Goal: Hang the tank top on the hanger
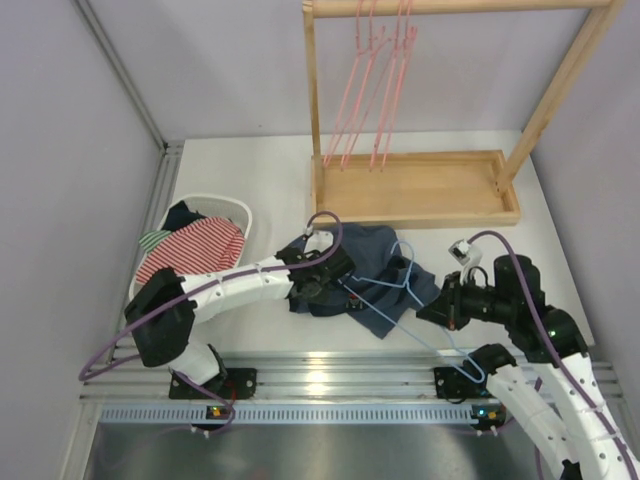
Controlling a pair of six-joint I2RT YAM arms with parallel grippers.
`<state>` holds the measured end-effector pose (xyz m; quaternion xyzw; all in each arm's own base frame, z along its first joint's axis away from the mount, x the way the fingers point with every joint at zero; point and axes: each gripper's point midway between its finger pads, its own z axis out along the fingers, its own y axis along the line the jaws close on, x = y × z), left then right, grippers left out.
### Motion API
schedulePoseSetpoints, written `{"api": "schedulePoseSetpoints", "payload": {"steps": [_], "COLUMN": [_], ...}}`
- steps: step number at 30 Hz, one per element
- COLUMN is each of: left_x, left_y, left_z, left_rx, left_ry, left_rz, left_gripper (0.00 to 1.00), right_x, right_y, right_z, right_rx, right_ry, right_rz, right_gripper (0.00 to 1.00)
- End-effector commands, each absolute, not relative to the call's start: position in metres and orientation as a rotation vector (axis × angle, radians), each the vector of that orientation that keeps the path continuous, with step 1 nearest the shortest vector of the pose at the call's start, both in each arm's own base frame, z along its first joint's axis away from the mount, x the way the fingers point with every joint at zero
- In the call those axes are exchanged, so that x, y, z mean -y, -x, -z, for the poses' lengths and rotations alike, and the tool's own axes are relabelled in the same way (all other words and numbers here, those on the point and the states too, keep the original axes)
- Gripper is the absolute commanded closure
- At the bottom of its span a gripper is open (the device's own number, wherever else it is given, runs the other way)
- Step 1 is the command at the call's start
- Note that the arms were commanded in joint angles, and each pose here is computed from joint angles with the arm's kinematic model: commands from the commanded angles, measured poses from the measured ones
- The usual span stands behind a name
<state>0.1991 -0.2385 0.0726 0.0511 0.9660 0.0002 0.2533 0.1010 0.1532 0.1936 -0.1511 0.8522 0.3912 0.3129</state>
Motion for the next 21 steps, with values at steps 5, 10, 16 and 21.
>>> {"api": "schedulePoseSetpoints", "payload": {"steps": [5, 10, 16, 21], "left_x": [0.243, 0.242, 0.246, 0.25], "left_y": [-0.206, -0.208, -0.205, -0.202], "left_z": [-0.08, -0.086, -0.093, -0.1], "left_rx": [-2.596, -2.58, -2.582, -2.583], "left_ry": [-0.146, -0.146, -0.168, -0.183], "left_rz": [-0.016, -0.009, 0.042, 0.088], "left_gripper": [0.8, 1.0, 1.0, 1.0], "right_x": [-0.162, -0.168, -0.182, -0.209], "right_y": [-0.098, -0.093, -0.096, -0.092], "right_z": [-0.201, -0.197, -0.191, -0.195], "right_rx": [-2.206, -2.211, -2.214, -2.198], "right_ry": [0.45, 0.483, 0.505, 0.551], "right_rz": [-1.096, -1.142, -1.154, -1.169], "right_gripper": [1.0, 1.0, 1.0, 1.0]}}
